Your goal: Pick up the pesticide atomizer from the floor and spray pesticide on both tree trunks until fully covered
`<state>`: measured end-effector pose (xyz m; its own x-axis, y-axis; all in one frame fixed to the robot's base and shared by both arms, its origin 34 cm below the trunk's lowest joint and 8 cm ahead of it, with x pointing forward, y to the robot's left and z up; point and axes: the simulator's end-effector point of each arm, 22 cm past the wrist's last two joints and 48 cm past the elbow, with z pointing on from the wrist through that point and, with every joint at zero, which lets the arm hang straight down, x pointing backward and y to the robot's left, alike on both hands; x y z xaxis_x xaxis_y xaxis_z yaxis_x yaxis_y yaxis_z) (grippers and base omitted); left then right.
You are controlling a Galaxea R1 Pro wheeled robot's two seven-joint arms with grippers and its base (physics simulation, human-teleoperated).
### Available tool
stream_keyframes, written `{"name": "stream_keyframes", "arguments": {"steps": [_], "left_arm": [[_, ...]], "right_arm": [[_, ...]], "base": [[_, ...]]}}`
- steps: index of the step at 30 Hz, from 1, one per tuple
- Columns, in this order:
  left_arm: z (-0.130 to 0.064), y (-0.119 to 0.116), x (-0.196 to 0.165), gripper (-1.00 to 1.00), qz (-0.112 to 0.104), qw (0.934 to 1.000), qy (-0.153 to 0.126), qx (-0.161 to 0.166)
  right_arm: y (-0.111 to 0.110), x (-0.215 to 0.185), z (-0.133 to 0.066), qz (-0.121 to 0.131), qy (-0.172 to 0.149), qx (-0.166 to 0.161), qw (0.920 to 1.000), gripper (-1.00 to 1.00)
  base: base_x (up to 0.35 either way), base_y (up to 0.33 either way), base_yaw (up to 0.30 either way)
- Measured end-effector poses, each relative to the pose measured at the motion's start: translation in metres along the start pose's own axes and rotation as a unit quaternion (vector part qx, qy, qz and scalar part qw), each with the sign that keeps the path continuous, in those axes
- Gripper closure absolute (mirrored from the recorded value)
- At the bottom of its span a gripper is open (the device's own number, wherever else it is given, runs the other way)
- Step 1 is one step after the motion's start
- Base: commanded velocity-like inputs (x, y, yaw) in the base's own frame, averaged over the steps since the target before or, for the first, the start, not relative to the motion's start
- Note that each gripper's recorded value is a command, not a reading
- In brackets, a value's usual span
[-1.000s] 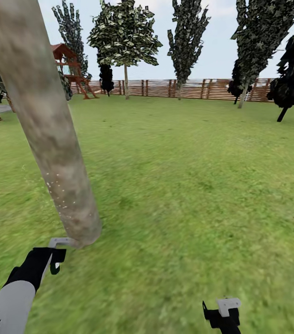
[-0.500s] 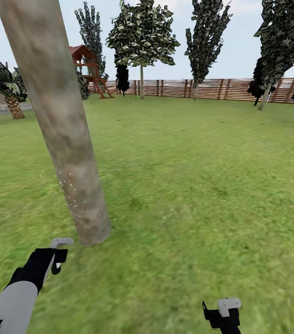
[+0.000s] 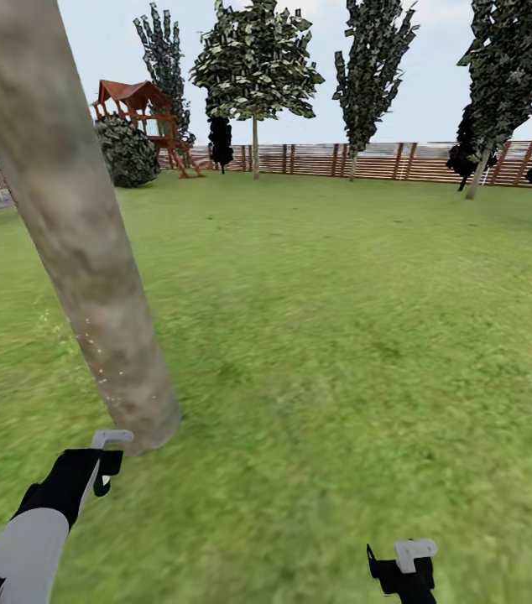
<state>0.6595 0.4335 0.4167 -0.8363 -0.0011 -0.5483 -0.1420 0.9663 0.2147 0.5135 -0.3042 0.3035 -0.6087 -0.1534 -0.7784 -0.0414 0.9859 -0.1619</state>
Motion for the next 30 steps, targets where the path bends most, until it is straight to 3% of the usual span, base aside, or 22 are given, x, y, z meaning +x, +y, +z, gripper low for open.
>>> {"name": "stream_keyframes", "arguments": {"steps": [8, 12, 16, 19, 30], "left_arm": [[0.000, 0.008, 0.000, 1.00, 0.001, 0.9999, 0.000, -0.017], [-0.001, 0.026, 0.002, 1.00, 0.003, 0.9989, 0.001, -0.046], [-0.001, 0.032, 0.003, 1.00, 0.002, 0.9985, 0.002, -0.054], [0.004, 0.027, 0.029, 1.00, 0.004, 0.9969, 0.028, -0.074], [0.006, 0.020, 0.039, 1.00, 0.009, 0.9969, 0.038, -0.068]], "right_arm": [[0.000, 0.000, 0.000, 0.000, 0.000, 0.000, 1.0000, -1.00], [0.000, -0.001, 0.000, 0.000, -0.001, 0.001, 1.0000, -1.00], [0.000, -0.001, 0.000, 0.000, -0.001, 0.000, 1.0000, -1.00], [0.001, -0.001, 0.000, 0.000, -0.001, 0.000, 1.0000, -1.00], [0.000, 0.000, 0.000, 0.000, 0.000, 0.000, 1.0000, -1.00]], "base": [[0.223, -0.126, 0.020], [0.020, -0.011, 0.229], [0.001, -0.001, 0.274], [0.000, 0.000, 0.186], [0.162, -0.137, 0.005]]}}
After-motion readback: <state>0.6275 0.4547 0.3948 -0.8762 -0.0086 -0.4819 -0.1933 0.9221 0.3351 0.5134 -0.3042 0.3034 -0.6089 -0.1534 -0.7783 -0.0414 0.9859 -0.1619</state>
